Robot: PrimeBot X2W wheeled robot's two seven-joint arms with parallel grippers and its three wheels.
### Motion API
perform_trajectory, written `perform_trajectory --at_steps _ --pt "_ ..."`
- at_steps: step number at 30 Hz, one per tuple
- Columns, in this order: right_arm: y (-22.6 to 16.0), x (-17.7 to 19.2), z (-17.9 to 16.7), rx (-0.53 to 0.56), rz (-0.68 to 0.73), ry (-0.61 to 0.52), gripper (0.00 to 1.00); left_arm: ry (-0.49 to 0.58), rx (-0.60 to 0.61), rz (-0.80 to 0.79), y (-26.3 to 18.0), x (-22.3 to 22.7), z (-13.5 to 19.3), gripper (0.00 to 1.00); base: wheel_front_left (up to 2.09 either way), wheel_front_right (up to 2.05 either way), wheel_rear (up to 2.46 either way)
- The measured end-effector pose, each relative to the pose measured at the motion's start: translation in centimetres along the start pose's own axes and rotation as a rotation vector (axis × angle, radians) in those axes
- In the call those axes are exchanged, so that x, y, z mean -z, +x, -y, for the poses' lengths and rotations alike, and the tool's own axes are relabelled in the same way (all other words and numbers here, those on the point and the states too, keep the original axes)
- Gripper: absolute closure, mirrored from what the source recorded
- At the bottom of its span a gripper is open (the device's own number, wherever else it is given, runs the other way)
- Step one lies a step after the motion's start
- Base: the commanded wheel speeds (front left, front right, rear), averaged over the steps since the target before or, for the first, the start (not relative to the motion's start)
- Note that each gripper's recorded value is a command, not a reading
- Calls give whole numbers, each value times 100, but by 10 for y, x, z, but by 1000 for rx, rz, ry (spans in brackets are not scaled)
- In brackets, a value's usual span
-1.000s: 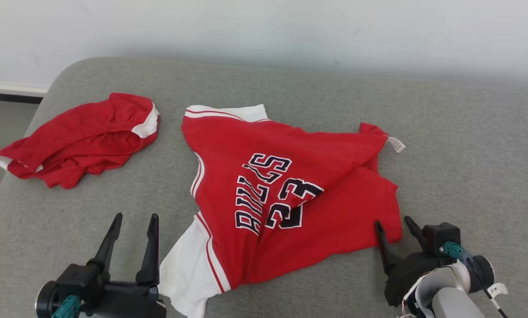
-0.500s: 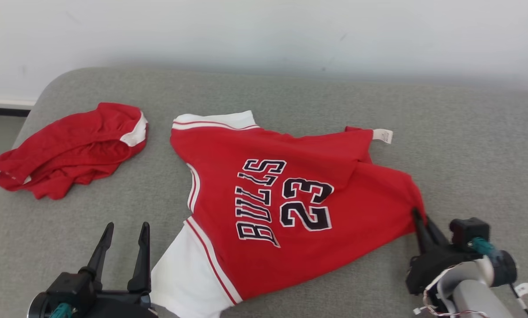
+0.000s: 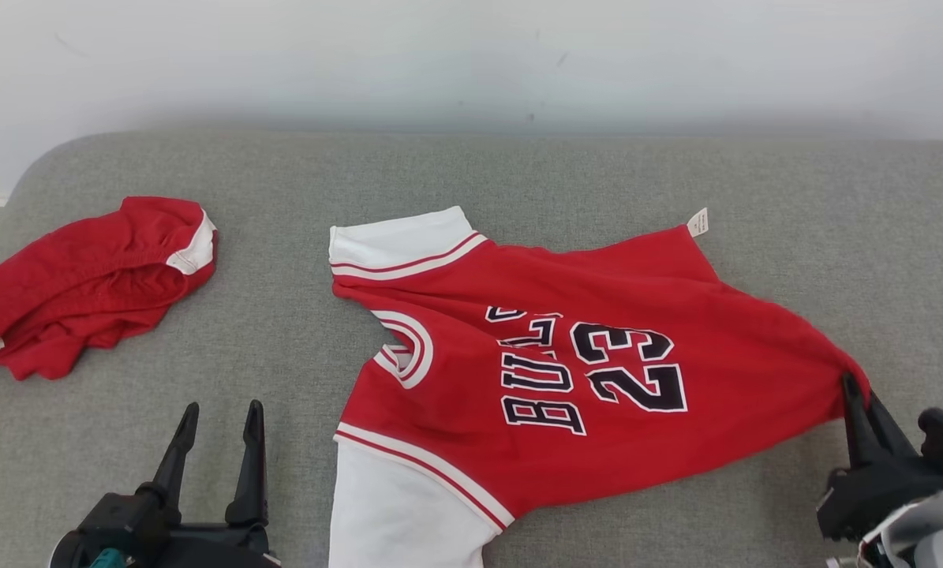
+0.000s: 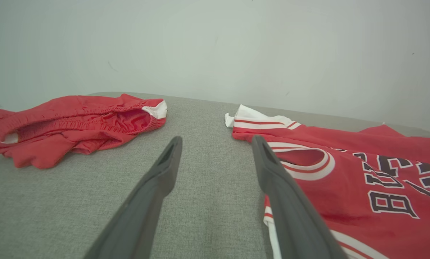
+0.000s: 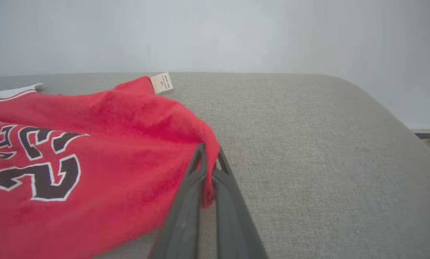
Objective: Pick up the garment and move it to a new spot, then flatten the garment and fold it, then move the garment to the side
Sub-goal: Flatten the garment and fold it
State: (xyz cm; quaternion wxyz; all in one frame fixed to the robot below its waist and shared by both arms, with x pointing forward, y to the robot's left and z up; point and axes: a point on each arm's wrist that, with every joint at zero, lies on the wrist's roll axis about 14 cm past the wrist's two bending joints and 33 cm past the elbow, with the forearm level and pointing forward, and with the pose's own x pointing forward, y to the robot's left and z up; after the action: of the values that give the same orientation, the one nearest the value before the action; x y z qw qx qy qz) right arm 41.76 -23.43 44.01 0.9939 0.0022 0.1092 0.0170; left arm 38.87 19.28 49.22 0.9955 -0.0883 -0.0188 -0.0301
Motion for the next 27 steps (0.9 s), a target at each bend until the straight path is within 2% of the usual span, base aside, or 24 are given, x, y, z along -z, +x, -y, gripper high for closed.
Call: perform_trajectory --at_steps 6,11,12,15,20,21,22,23,27 --pt "15 -32 -37 -92 58 -5 100 -6 -8 -11 0 4 -1 0 0 0 0" --pt "41 -65 -86 -214 113 -33 100 -9 -25 0 -1 0 -5 0 0 0 0" --pt "52 -72 -105 -259 115 -51 100 -10 -31 3 -1 -1 -6 0 0 0 0" --pt "69 -77 -129 -312 105 -75 100 -14 -44 3 -2 -2 -10 0 0 0 0" --pt "91 -64 -162 -381 50 -105 100 -18 -78 1 -6 -1 -19 0 0 0 0" --pt "94 -60 -169 -396 35 -109 91 -20 -87 -1 -7 -1 -21 0 0 0 0" --pt "96 -52 -176 -411 9 -121 57 -20 -96 -4 -8 0 -24 0 0 0 0" --pt "97 -45 -180 -421 -9 -125 0 -19 -103 -8 -10 1 -26 0 0 0 0" --pt "103 -31 -187 -430 -36 -113 0 -18 -121 -20 -12 5 -31 0 0 0 0"
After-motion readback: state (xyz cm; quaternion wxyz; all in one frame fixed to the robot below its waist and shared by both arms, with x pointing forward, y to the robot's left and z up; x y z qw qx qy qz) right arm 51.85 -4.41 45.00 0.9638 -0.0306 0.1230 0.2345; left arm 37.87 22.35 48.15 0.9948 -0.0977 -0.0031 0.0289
